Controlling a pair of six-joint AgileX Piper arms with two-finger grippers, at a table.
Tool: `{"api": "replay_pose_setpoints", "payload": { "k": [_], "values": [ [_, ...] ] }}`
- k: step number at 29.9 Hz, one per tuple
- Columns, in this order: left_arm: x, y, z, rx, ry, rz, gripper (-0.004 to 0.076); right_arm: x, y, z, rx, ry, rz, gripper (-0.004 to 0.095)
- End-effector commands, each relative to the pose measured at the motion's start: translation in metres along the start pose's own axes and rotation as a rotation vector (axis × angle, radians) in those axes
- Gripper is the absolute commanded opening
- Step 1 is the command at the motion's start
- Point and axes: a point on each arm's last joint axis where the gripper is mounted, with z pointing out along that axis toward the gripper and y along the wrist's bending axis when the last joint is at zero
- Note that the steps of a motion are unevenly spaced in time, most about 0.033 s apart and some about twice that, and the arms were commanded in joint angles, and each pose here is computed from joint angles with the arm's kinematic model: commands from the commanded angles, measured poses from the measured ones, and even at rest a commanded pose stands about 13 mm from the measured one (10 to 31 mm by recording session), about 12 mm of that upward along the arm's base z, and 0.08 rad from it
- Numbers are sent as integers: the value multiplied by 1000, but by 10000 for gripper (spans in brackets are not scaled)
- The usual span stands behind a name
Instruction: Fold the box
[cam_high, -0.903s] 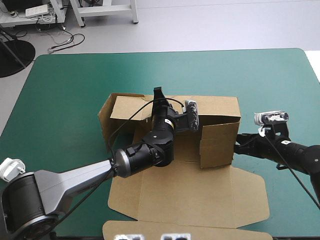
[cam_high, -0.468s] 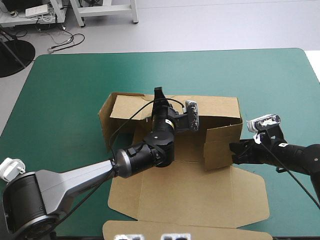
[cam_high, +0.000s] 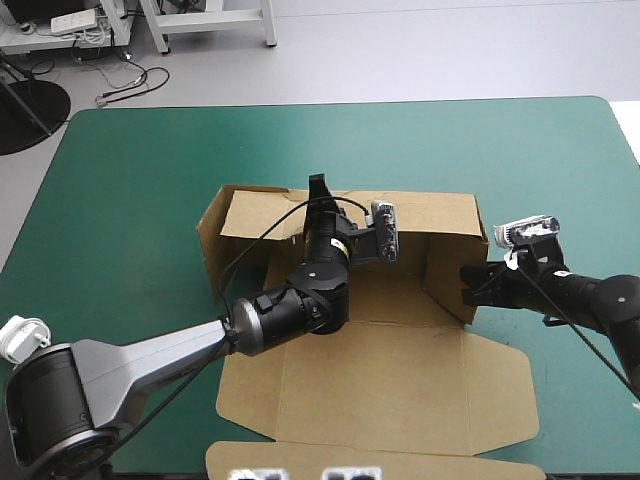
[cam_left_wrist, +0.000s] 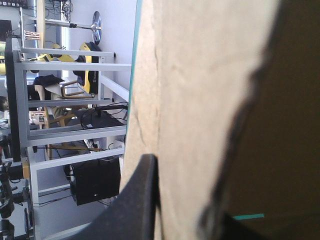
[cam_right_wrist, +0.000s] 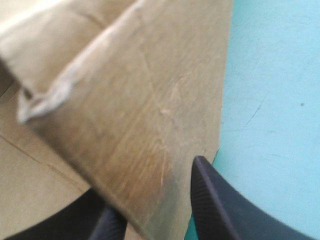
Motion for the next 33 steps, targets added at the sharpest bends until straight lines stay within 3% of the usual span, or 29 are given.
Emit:
{"api": "replay_pose_setpoints", "payload": {
  "k": [1,5,15,18,24,26,33],
  "values": [
    [3,-23,-2,171,46,-100,-10,-17,-6,1,44,-107,45,256],
    [2,-23,-2,172,39,-99,-10,-17,-8,5,35,-105,33,-22],
    [4,-16,-1,98,55,-35,17,-15,-5,6,-6,-74,14,-1],
    [3,-13,0,61,48,-6,99,-14,-4,6,-17,-65,11,-1],
    [2,-5,0,-23,29,62,402,-13,-2,6,-38,-55,12,-1],
    [1,-3,0,-44,25,73,462,-13,-2,6,-38,-55,16,-1],
    [-4,-2,-10,-82,6,96,470,-13,-2,6,-39,-54,18,-1]
  ]
}}
